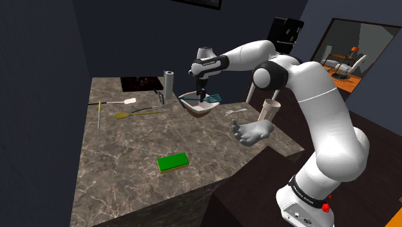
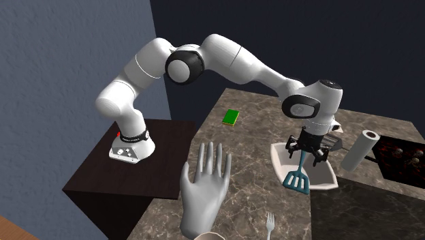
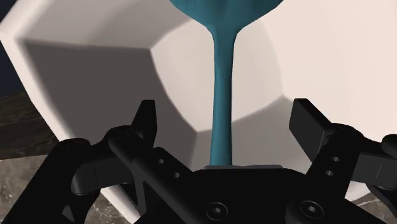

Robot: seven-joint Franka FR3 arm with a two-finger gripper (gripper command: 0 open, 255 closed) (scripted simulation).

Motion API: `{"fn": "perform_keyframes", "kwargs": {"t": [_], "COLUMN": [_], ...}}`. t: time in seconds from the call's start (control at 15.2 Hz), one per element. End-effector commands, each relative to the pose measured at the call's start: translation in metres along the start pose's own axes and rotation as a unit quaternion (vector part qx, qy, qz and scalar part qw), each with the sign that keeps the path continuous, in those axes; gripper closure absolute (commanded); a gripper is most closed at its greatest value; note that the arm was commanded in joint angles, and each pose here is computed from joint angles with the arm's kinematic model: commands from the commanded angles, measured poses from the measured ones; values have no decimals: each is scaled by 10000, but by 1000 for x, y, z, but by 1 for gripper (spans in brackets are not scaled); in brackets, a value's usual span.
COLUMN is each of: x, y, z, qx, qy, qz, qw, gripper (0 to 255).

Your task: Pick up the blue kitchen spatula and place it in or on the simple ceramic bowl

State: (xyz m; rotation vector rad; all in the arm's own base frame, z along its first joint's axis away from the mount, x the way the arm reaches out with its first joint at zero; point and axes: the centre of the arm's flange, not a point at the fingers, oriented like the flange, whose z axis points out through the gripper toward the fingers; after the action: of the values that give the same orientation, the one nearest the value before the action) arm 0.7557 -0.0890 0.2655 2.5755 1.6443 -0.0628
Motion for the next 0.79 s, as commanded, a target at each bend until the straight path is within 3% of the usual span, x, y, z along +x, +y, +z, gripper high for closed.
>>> {"fn": "perform_keyframes", "kwargs": {"t": [0.0,0.26,0.73], "x": [0,0,0], "y": [0,0,0], "z": [0,-50,-50], "qx": [0,0,0], "qy": [0,0,0], "qz": [0,0,0], "qw": [10000,10000,10000], "gripper": [0,0,0]}}
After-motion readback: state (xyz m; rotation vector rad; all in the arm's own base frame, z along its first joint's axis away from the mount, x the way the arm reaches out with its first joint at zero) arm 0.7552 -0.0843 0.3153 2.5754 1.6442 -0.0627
